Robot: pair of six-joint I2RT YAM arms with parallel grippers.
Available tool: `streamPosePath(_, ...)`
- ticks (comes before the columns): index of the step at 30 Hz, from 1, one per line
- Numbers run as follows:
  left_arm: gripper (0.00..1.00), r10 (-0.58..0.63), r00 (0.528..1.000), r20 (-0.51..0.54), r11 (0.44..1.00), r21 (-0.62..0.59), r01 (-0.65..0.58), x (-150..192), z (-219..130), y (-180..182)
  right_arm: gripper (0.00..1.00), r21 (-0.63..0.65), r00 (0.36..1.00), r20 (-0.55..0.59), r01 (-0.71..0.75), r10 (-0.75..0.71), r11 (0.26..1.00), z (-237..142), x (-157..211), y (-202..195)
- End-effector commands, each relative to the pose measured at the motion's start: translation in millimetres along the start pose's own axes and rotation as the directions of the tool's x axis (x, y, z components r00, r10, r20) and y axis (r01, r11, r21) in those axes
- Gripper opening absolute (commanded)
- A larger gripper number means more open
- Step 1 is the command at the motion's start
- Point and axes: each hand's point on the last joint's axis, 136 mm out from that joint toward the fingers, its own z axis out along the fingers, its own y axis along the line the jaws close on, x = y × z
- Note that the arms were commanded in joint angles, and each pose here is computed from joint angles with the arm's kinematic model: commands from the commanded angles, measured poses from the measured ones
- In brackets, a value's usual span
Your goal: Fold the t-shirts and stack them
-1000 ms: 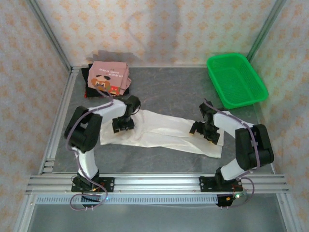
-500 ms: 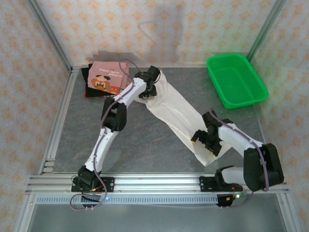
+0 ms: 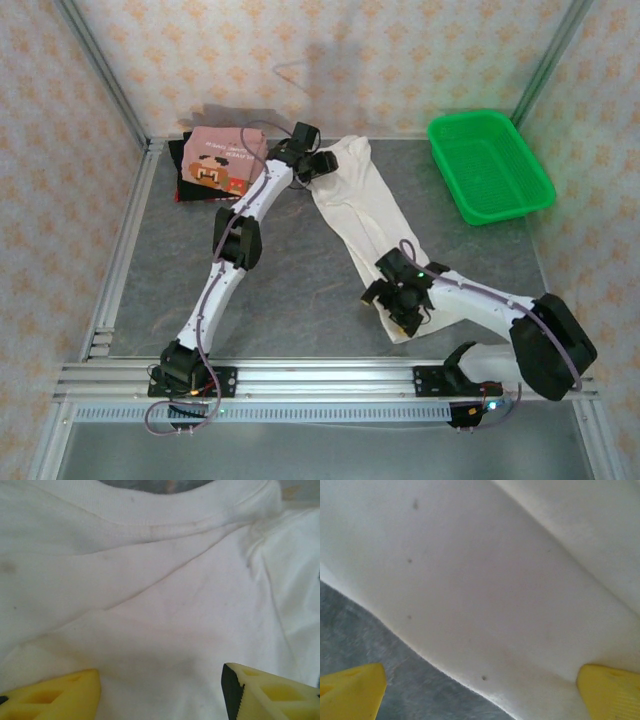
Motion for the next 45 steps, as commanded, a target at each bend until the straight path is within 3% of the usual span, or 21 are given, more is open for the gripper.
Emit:
streamPosePath(1, 0.69, -0.030, 0.989, -0.145, 1.000, 0.004, 0.031, 55, 47, 28, 0.99, -0.088, 0.996, 0.003, -0.084, 0.085, 0.993, 20, 10, 33)
streamPosePath(8, 0.71, -0.076, 0.990, -0.118, 0.996, 0.045, 0.081, 29, 41, 41, 0.99, -0.185, 0.996, -0.089, -0.019, 0.002, 0.983, 43, 55, 126)
streamPosePath(12, 0.85, -0.090, 0.991, -0.102, 0.989, 0.107, 0.101, -3, 6, 28, 0.99, -0.216, 0.992, -0.117, 0.014, -0.040, 0.976, 45, 78, 167)
streamPosePath(15, 1.00, -0.066, 0.997, -0.030, 0.985, 0.160, 0.070, -46, -49, 4, 0.99, -0.211, 0.990, -0.121, 0.044, -0.071, 0.977, 38, 87, 178)
streamPosePath(19, 1.00, -0.030, 0.998, 0.060, 0.980, 0.200, 0.017, -88, -139, -29, 0.99, -0.215, 0.989, -0.091, 0.093, -0.115, 0.972, 14, 86, 179)
streamPosePath(23, 1.00, 0.038, 0.997, 0.071, 0.985, 0.167, -0.049, -86, -217, -48, 0.99, -0.202, 0.979, -0.040, 0.188, -0.200, 0.961, -27, 83, 168)
streamPosePath(29, 1.00, 0.047, 0.999, -0.010, 0.994, 0.097, -0.046, -20, -279, -46, 0.99, -0.167, 0.962, 0.069, 0.273, -0.265, 0.947, -89, 56, 108)
streamPosePath(33, 1.00, 0.044, 0.991, -0.125, 0.997, 0.067, -0.036, 65, -299, -32, 0.99, -0.222, 0.957, 0.062, 0.291, -0.284, 0.931, -103, 41, 69)
streamPosePath(36, 0.97, 0.006, 0.973, -0.231, 0.998, 0.059, 0.008, 144, -304, -18, 0.96, -0.220, 0.942, 0.005, 0.327, -0.334, 0.919, -90, 44, 47)
streamPosePath(40, 0.83, -0.020, 0.934, -0.358, 0.999, 0.027, 0.031, 247, -302, 4, 0.91, -0.282, 0.934, -0.026, 0.335, -0.357, 0.899, -68, 52, 35)
streamPosePath(43, 0.74, -0.060, 0.918, -0.391, 0.998, -0.014, 0.059, 295, -297, 26, 0.81, -0.330, 0.941, -0.050, 0.301, -0.335, 0.895, -52, 56, 28)
streamPosePath(45, 0.74, -0.081, 0.916, -0.393, 0.997, -0.027, 0.076, 315, -296, 39, 0.78, -0.336, 0.947, -0.060, 0.280, -0.317, 0.899, -43, 56, 20)
